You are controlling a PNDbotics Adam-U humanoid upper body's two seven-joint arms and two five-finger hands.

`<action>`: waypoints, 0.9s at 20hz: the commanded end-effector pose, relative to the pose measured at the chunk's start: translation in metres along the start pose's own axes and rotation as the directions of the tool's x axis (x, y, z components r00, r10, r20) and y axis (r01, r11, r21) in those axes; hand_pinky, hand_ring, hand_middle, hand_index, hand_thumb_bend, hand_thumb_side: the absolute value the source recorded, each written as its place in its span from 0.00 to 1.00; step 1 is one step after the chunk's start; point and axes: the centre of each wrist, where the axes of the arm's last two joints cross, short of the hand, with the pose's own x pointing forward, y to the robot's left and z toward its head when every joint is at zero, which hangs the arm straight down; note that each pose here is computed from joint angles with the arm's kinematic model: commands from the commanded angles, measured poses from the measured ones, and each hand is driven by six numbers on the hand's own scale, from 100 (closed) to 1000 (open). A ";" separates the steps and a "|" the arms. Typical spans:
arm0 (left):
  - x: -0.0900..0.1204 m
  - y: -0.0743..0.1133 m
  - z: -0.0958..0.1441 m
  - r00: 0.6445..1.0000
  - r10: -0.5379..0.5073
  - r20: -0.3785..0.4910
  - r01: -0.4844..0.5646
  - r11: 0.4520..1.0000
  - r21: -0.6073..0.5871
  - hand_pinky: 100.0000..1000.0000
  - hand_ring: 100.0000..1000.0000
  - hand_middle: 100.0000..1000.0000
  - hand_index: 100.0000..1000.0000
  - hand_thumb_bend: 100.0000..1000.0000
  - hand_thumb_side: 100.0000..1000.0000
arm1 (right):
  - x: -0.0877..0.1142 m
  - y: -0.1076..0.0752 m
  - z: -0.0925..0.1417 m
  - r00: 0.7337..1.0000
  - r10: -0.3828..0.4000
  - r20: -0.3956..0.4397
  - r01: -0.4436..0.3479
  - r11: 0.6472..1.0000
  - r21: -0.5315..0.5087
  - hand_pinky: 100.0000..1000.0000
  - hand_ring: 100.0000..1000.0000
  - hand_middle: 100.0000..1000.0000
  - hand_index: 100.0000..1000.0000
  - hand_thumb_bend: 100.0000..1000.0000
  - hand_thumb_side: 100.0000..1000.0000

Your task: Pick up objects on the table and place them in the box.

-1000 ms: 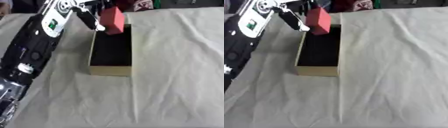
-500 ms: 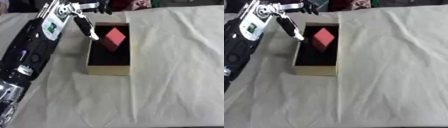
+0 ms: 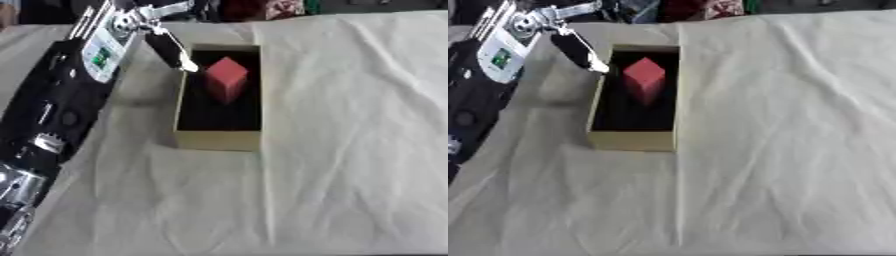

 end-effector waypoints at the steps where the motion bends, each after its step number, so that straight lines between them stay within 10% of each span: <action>1: 0.005 0.035 0.020 0.998 0.062 0.006 -0.062 0.962 0.265 0.63 0.67 0.65 0.74 0.14 0.00 | 0.006 -0.006 -0.006 0.999 0.015 0.030 -0.015 1.000 -0.010 0.83 0.79 0.77 0.78 0.00 0.32; 18: 0.020 0.059 0.167 0.945 0.298 0.136 -0.270 0.473 0.839 0.56 0.60 0.60 0.70 0.00 0.00 | 0.004 -0.012 -0.005 0.998 0.039 0.038 -0.038 0.998 -0.048 0.83 0.79 0.77 0.78 0.00 0.32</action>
